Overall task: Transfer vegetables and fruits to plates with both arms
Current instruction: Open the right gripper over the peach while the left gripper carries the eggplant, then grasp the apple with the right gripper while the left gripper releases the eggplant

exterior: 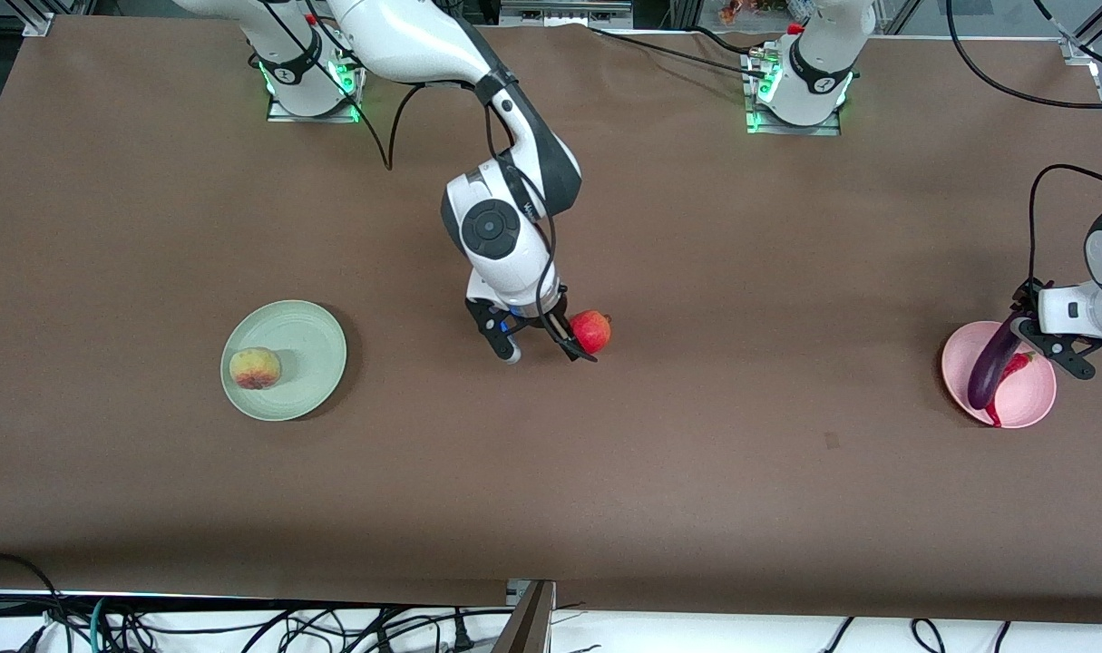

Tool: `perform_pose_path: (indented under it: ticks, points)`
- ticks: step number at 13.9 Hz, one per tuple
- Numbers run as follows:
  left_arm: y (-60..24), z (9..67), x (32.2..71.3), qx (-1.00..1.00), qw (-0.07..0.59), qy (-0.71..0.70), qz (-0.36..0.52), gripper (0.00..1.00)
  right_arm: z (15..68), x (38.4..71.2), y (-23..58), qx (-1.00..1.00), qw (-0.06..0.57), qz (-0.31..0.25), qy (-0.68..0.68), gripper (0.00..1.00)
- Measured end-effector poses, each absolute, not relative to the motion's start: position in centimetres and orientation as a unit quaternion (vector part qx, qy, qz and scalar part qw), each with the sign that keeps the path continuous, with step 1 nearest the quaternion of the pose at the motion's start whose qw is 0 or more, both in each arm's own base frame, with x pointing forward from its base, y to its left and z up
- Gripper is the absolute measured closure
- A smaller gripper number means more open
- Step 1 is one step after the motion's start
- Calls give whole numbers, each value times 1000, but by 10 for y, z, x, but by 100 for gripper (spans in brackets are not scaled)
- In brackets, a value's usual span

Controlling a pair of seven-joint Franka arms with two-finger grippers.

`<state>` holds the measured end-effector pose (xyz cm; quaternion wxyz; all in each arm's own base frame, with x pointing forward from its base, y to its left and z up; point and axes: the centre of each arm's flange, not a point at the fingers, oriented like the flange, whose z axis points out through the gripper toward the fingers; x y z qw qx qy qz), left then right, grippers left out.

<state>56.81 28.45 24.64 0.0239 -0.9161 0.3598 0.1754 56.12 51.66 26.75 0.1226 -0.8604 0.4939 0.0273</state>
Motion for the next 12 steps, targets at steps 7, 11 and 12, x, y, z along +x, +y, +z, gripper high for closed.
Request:
perform_pose_path:
  ticks: [7,11,12]
  points:
    - [275,269,596,-914,42,379,136,2,221,542,541,-834,135,7,535,0]
    - [206,357,648,-905,59,416,71,0,195,530,552,-837,137,-3,529,0]
    - [187,378,655,-905,55,418,55,0,188,525,556,-840,137,-7,525,1]
